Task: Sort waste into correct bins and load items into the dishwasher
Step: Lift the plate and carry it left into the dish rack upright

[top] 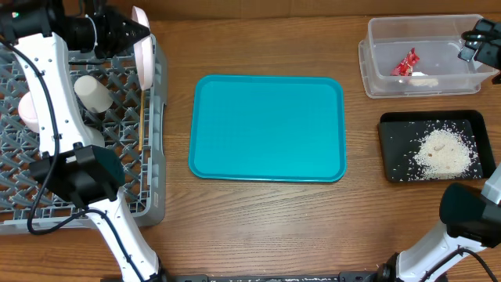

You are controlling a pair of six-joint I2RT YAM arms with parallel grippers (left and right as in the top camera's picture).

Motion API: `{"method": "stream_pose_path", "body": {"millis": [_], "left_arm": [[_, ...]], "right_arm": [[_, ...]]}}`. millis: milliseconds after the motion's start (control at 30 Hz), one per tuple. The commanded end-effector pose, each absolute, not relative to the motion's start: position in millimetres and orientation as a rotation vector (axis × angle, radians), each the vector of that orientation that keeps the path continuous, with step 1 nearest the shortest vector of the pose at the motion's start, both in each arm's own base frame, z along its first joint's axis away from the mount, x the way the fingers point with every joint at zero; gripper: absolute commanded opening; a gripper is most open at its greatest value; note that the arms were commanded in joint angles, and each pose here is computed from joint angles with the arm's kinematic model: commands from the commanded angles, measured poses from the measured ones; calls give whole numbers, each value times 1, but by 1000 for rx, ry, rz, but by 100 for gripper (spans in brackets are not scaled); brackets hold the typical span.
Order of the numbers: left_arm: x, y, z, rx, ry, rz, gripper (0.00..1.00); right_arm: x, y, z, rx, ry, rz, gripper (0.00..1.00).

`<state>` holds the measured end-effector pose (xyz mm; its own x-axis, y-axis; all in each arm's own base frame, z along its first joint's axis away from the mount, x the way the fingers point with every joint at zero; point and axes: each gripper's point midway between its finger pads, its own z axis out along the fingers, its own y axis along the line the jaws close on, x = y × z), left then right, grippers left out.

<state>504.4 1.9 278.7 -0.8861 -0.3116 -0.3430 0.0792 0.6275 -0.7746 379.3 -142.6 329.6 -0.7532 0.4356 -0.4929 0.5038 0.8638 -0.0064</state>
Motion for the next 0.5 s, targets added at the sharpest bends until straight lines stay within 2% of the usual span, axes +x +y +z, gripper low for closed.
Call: {"method": "stream_pose_path", "body": {"millis": [0, 400, 433, 467], "left_arm": [[510, -4, 263, -138, 2372, -1297, 4], [516, 25, 238, -248, 2383, -1310, 4], [516, 28, 237, -268, 2384, -1313, 7], [515, 30, 238, -281, 2384, -1316, 20]], "right_arm": [[378, -144, 334, 683, 2534, -196, 100], [378, -144, 334, 683, 2534, -196, 100], [378, -144, 334, 683, 2534, -196, 100], [378, -144, 334, 683, 2534, -196, 100]]}}
